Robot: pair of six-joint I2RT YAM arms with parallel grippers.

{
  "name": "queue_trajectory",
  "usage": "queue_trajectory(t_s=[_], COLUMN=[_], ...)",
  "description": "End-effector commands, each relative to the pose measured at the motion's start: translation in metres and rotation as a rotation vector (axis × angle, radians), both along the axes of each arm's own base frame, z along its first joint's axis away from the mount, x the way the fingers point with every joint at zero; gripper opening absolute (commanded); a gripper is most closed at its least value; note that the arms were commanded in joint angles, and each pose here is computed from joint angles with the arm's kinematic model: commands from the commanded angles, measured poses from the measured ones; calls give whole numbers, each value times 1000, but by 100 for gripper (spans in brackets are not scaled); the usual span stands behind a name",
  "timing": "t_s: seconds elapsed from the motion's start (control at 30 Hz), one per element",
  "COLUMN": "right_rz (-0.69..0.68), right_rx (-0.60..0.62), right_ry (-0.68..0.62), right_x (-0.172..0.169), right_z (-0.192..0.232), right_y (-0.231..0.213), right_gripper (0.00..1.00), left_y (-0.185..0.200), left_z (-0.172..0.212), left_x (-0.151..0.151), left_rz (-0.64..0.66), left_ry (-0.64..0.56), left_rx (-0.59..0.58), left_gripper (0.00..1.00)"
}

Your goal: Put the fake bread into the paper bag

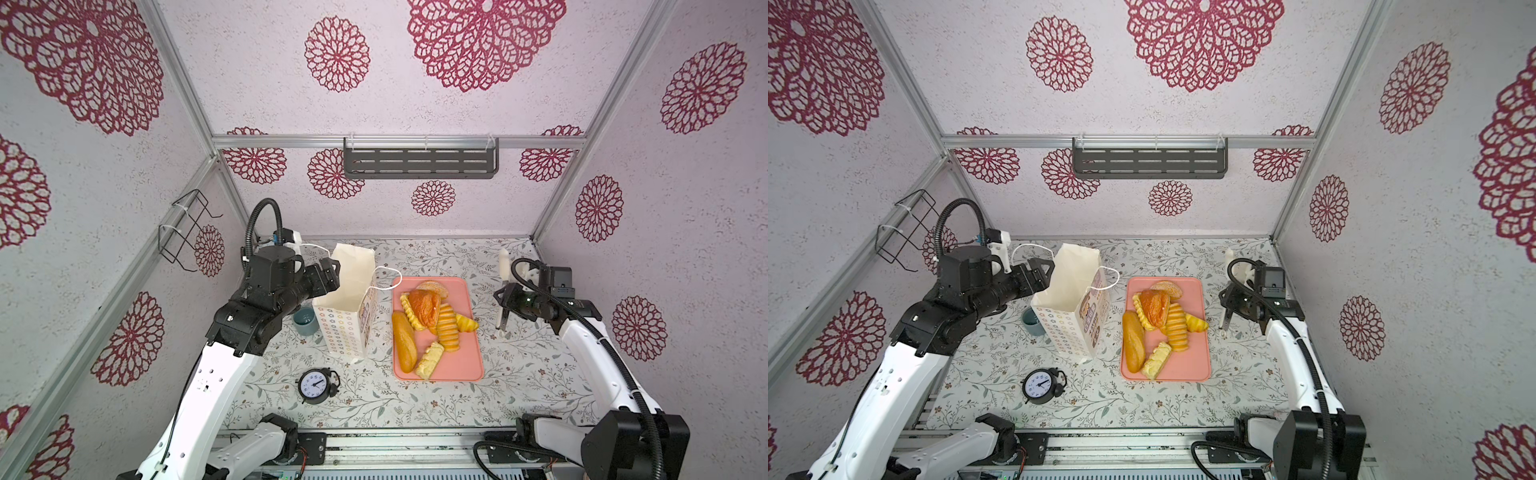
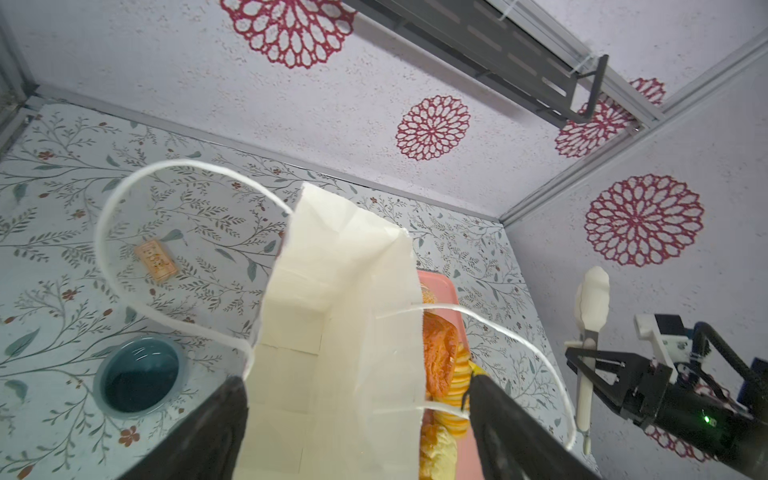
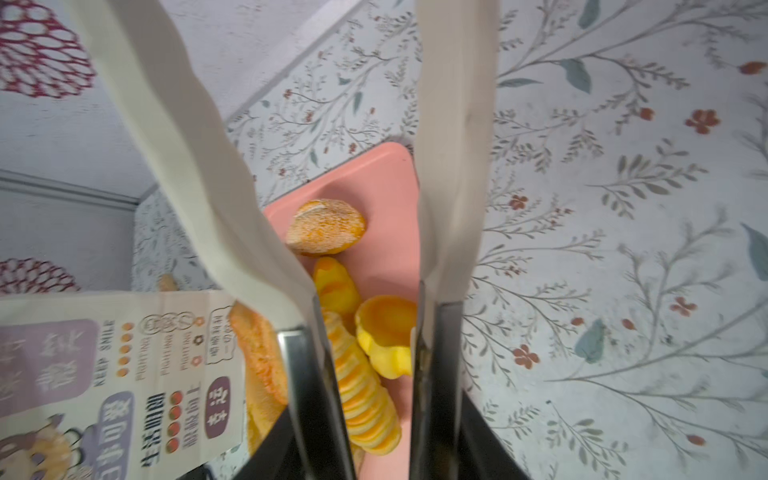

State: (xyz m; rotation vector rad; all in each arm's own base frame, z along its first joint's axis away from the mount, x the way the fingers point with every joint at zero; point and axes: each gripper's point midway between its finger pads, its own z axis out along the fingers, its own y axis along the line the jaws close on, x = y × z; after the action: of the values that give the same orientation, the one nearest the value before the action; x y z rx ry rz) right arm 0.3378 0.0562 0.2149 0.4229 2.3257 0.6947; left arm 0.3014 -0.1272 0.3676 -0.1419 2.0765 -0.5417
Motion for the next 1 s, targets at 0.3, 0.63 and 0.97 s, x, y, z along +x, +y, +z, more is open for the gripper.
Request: queue_trajectory(t_s=[0.3,0.63,0.97], right_rz=[110,95,55], right_rx=[366,455,531], right_ry=[-235,-280,-313], right_x=[19,21,21], right_z=[99,113,121], right_y=[42,44,42], right_gripper=[49,55,51], left_y=[-126,-253,-311], left_z=[22,-9,-28], left_x=[-9,-15,-19], left_rz=[-323,-576,-686], left_ry=[-83,-24,21], left_rx=[-4,-72,-155], left_gripper=[68,57,48])
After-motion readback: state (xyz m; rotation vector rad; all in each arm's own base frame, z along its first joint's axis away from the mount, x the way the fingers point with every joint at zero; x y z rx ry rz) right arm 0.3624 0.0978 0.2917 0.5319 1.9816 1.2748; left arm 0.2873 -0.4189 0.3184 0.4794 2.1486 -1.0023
